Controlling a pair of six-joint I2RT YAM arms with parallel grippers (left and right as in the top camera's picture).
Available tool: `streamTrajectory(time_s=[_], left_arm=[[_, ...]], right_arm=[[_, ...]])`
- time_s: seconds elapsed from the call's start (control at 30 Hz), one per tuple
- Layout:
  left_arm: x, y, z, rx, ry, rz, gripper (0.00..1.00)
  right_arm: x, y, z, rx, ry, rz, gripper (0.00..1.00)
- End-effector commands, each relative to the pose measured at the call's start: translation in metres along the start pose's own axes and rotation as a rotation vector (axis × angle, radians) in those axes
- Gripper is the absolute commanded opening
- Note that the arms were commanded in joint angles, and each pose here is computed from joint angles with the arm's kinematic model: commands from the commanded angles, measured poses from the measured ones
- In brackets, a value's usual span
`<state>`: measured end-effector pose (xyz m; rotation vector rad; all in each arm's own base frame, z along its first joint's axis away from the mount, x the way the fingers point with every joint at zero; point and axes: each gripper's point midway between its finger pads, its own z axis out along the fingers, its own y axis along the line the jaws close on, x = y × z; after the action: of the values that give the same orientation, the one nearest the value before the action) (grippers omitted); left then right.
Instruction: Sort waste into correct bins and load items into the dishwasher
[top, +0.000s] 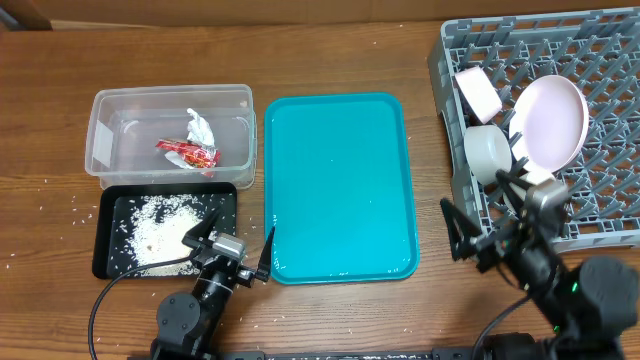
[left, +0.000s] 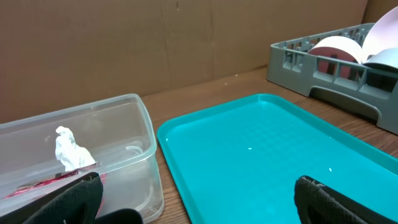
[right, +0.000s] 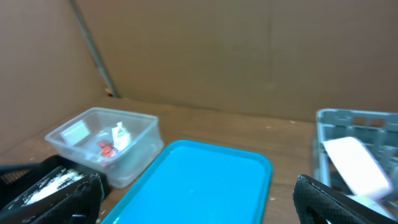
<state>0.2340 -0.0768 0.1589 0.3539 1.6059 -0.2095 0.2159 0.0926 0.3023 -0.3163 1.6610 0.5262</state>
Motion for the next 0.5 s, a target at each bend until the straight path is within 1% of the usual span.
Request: streamTrajectory(time_s=[0.0,0.07,0.1,0.2,0.47], left_arm=[[0.000,0.001,0.000,-0.006,-0.004,0.002,1.00],[0.000,0.001,0.000,-0.006,-0.004,0.002,1.00],[0.000,0.001,0.000,-0.006,-0.004,0.002,1.00],[0.000,0.001,0.000,-0.006,-0.004,0.002,1.00],[0.000,0.001,0.000,-0.006,-0.004,0.002,1.00]], right_arm=[[0.026,0.018,-0.010,-0.075,-0.030,-0.006,1.00],[0.041,0.021,-0.012,-0.096,-0.032,-0.010,1.00],[0.054,0.020,-0.010,-0.100,-0.035,-0.012,1.00],[0.075,0.012,-0.002,-0.095,-0.055,-0.020,1.00],[0.113,0.001,0.014,-0.098,-0.081,-0.031,1.00]])
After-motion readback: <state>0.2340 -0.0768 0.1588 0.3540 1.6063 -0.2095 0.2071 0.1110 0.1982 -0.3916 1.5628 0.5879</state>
